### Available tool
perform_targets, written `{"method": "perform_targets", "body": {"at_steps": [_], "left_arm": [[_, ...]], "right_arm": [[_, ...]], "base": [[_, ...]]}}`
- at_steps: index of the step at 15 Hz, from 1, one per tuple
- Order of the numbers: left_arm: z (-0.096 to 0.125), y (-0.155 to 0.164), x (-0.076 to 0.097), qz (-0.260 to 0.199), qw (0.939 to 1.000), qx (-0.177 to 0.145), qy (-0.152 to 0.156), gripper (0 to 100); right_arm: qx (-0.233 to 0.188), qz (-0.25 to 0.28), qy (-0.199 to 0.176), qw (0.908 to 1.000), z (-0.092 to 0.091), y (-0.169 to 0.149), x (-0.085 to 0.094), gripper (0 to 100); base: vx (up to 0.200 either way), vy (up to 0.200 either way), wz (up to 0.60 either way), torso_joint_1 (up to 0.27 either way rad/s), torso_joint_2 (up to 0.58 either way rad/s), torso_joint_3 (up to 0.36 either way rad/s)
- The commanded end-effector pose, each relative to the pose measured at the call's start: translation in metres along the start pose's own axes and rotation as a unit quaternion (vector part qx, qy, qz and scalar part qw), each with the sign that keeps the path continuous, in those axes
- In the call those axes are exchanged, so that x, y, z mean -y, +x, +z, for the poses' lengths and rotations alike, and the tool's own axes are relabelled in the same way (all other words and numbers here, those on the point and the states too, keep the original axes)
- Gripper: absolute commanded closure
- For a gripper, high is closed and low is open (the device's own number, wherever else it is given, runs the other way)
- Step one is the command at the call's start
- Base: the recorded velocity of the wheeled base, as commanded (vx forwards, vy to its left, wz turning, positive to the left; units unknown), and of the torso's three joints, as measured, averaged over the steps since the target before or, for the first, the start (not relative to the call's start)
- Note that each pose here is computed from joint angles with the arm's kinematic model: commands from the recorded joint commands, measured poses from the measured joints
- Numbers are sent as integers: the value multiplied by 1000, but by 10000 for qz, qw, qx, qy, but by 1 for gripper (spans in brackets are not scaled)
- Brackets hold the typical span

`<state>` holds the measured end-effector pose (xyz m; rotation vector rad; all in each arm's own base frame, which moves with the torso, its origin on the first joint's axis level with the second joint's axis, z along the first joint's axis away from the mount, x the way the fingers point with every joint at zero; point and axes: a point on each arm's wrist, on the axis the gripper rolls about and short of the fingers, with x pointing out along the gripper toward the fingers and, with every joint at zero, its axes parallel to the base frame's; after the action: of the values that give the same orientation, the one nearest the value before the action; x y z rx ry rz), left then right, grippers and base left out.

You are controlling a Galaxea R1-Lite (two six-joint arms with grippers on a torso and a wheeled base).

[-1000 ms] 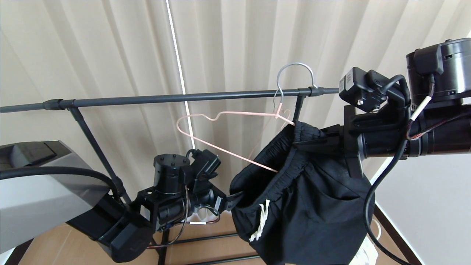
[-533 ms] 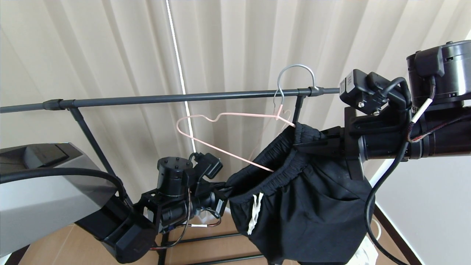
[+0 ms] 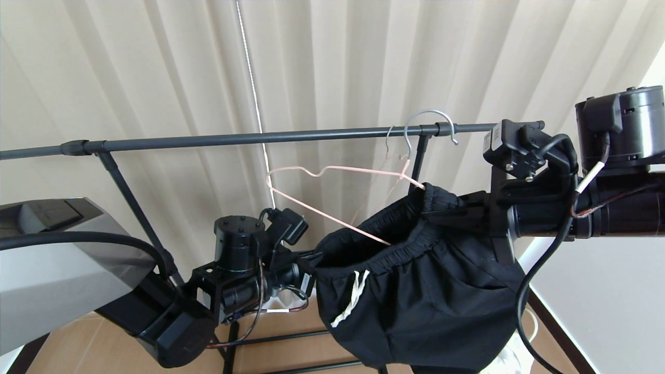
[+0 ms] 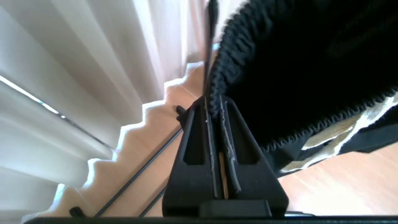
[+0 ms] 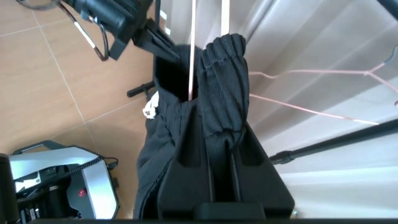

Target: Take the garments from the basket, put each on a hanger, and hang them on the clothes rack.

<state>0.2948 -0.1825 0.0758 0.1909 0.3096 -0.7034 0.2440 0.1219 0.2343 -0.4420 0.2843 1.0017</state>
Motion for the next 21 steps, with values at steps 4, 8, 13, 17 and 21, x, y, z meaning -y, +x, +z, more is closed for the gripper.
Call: {"method": "perform_targets", "body": {"at_steps": [4,8,13,17,21], "left_arm": [[5,-1,-8,108,9999,98,-25,100],[8,-2,-14,211,9996,158,-44,100],[11,-1,-22,339,9991,231,-76,100],[14,-2,-39,563,9978,311,-128,100],[17,-2,-50,713,9966,390,-154,100]], "right_arm": [[132,-144,476,9987,-39,5,-12,100],[363,-242,494,9978,-71,11,-27,100],[429,-260,534,9973,-73,9,-29,100],[329,-216,574,9976,-79,9,-33,100],[239,-153,586,9979,-84,10,-37,100]], "base": [[0,0,0,0,0,0],[0,0,0,0,0,0],[0,0,0,0,0,0],[0,0,0,0,0,0],[0,0,0,0,0,0]]}}
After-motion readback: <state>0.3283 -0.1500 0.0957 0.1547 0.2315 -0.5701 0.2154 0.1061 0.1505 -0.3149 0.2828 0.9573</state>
